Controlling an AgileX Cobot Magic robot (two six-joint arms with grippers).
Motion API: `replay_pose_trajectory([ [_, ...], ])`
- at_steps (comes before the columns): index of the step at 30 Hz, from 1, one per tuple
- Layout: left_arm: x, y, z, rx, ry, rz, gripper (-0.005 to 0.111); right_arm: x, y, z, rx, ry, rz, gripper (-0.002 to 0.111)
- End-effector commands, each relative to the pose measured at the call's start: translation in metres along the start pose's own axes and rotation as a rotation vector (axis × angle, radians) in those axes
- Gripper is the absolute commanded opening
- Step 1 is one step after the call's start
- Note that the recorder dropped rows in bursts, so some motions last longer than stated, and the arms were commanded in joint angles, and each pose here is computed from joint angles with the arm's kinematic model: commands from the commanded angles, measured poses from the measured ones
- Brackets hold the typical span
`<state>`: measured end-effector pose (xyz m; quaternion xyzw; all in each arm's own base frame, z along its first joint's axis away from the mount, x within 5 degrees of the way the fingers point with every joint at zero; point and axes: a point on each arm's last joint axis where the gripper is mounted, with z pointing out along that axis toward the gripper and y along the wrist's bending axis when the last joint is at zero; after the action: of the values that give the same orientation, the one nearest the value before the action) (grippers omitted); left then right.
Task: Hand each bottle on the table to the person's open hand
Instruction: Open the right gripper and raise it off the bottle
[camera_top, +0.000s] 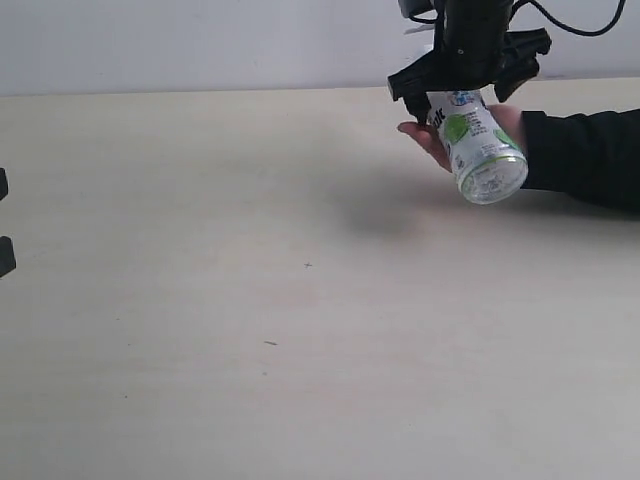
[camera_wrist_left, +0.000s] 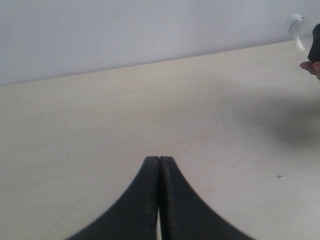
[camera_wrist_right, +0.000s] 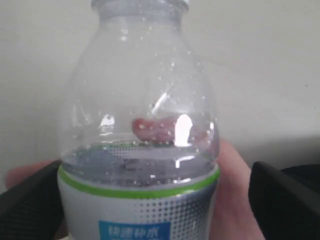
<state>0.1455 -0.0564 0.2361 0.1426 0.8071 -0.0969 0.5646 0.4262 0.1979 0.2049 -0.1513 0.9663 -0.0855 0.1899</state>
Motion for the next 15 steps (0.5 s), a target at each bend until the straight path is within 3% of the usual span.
replay_pose_trajectory([
  [1, 0.002, 0.001, 0.0, -0.003, 0.002, -0.001, 0.0, -0.006, -0.005, -0.018, -0.002, -0.06, -0.031, 0.091],
  [4, 0.002, 0.001, 0.0, -0.003, 0.002, -0.001, 0.0, -0.009, -0.012, -0.058, -0.048, -0.139, -0.048, 0.091],
  [8, 0.002, 0.001, 0.0, -0.003, 0.002, -0.001, 0.0, -0.003, -0.013, -0.109, -0.206, -0.201, -0.145, 0.091],
  [15, 0.002, 0.001, 0.0, -0.003, 0.002, -0.001, 0.0, 0.045, -0.025, -0.155, -0.286, -0.218, -0.205, 0.091],
])
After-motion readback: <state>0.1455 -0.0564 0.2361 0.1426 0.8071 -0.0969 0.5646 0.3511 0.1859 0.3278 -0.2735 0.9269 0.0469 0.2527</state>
